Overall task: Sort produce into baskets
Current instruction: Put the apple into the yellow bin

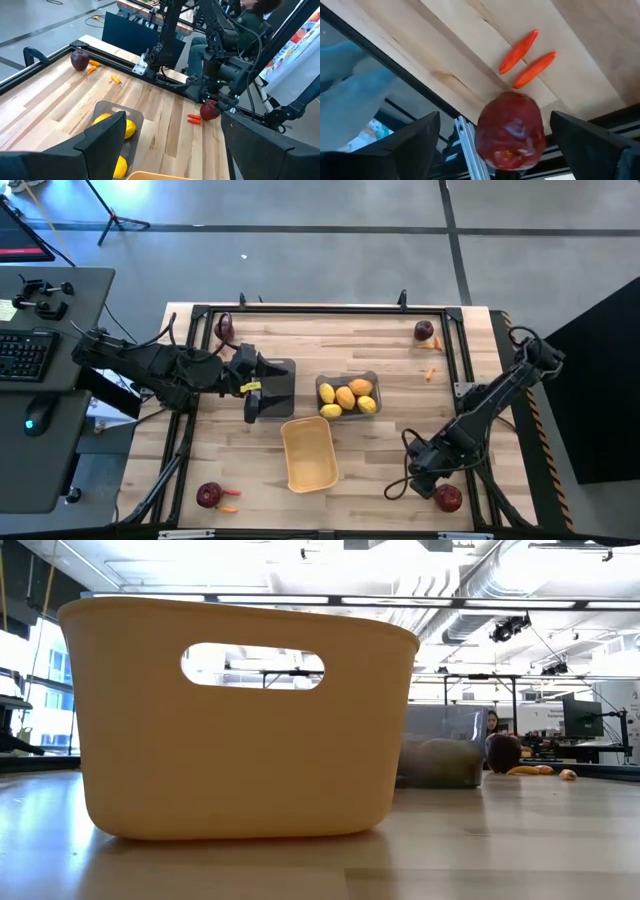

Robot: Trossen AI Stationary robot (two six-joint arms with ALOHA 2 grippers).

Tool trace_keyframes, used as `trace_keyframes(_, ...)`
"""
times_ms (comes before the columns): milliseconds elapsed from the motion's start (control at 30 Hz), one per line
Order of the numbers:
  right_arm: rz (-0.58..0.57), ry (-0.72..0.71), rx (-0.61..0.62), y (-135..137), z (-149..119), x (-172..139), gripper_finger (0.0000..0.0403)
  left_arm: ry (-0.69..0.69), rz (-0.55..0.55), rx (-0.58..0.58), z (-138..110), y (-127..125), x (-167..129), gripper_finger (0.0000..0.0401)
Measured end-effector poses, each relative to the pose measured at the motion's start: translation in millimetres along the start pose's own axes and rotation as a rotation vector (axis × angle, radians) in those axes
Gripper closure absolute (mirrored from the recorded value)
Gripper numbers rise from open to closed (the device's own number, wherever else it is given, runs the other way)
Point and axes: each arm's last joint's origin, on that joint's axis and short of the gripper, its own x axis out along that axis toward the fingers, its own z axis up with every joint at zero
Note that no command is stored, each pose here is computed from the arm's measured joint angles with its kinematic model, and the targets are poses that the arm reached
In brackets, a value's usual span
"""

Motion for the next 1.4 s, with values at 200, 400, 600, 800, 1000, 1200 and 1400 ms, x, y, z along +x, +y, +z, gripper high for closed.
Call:
trace_keyframes(200,-0.053,0.000,-0.016,-4,-4,2,0.0006,0.000,0.000,0.000,0,0,0,0.0087)
trace_keyframes(400,-0.069,-0.034,-0.053,-5,-9,6,0.0009,0.000,0.001,0.000,0,0,0,0.0087)
trace_keyframes(600,-0.044,0.002,-0.026,-2,-10,6,0.0009,-0.006,0.013,0.016,0,1,0,0.0087)
trace_keyframes(800,-0.085,0.008,0.000,-6,-17,8,0.0009,-0.008,0.017,0.011,0,1,0,0.0087)
trace_keyframes(1000,-0.088,0.012,0.019,-6,-23,10,0.0009,-0.008,0.018,0.000,0,1,0,0.0087)
trace_keyframes(1200,-0.095,0.024,0.042,-4,-30,18,0.0009,-0.008,0.018,-0.001,0,1,0,0.0087)
trace_keyframes(1400,-0.111,0.066,0.025,3,-30,36,0.0009,-0.009,0.019,-0.001,0,1,0,0.0087)
